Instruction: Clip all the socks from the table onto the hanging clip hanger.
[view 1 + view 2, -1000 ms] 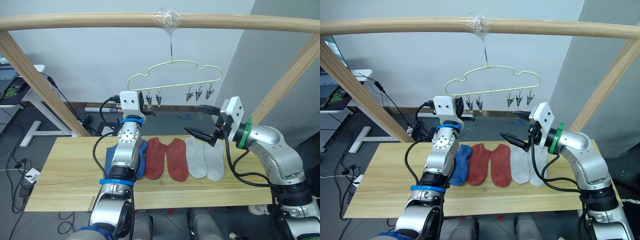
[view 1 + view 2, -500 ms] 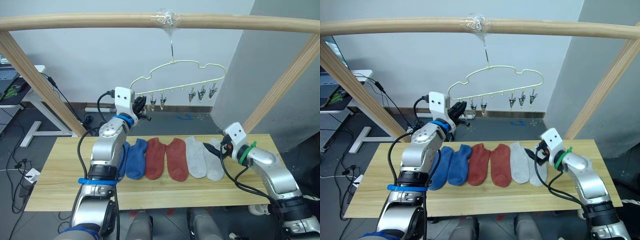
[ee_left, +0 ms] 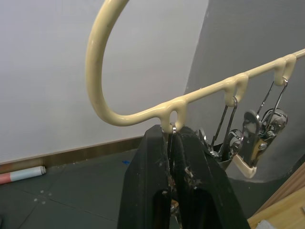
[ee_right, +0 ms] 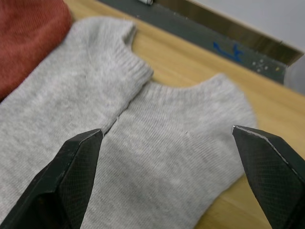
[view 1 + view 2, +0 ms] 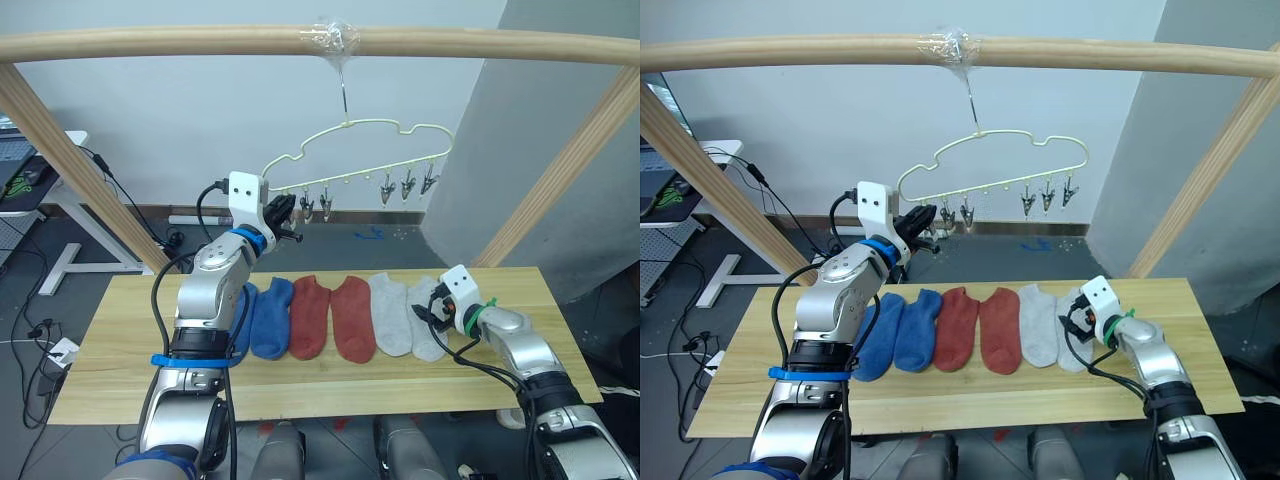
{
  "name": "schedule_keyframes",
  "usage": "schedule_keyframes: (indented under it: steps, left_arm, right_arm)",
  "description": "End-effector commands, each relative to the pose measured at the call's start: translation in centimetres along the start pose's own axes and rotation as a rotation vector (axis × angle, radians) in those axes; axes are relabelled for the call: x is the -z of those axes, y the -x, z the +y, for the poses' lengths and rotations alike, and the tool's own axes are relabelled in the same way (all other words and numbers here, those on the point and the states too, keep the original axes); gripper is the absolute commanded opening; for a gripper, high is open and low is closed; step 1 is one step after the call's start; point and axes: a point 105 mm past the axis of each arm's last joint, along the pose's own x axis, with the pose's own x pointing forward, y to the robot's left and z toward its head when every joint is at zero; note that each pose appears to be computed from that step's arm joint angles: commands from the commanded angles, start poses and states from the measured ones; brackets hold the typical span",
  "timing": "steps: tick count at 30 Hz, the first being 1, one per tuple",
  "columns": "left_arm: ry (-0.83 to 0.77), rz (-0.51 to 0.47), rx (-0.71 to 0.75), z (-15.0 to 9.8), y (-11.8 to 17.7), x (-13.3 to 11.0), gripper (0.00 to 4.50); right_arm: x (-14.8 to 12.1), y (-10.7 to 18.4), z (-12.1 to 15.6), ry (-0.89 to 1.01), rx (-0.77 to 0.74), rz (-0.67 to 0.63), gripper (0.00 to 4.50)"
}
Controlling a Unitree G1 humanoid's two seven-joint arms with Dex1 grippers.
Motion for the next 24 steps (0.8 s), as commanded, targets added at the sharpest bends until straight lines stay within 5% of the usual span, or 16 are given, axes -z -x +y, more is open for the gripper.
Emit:
schedule_keyframes:
  steps: [1,6,8,13,20,24]
  left_arm:
    - [-0.018,-0.045,0.004,0.2,0.1,-1.7,0.01]
    - [-0.021,-0.046,0.002,0.3,0.1,-1.7,0.01]
    - [-0.023,-0.046,0.001,0.3,0.1,-1.7,0.00]
    - [-0.024,-0.042,-0.003,0.5,0.3,-1.7,0.00]
    - [-0.026,-0.033,-0.002,0.7,0.5,-1.5,0.00]
    - [-0.024,-0.017,0.029,0.5,0.5,-1.3,0.00]
  right_arm:
    - [0.3,-0.5,0.1,0.022,-0.007,0.028,4.50]
    - [1.6,-1.0,0.7,-0.009,-0.032,0.086,4.50]
    - [2.9,-0.8,0.4,0.031,-0.027,0.139,4.14]
    - [5.7,0.3,-0.5,0.073,-0.020,0.229,2.58]
    - [6.3,1.8,-0.7,0.128,-0.080,0.232,0.16]
    - [3.5,3.0,-0.8,0.335,-0.137,0.134,0.04]
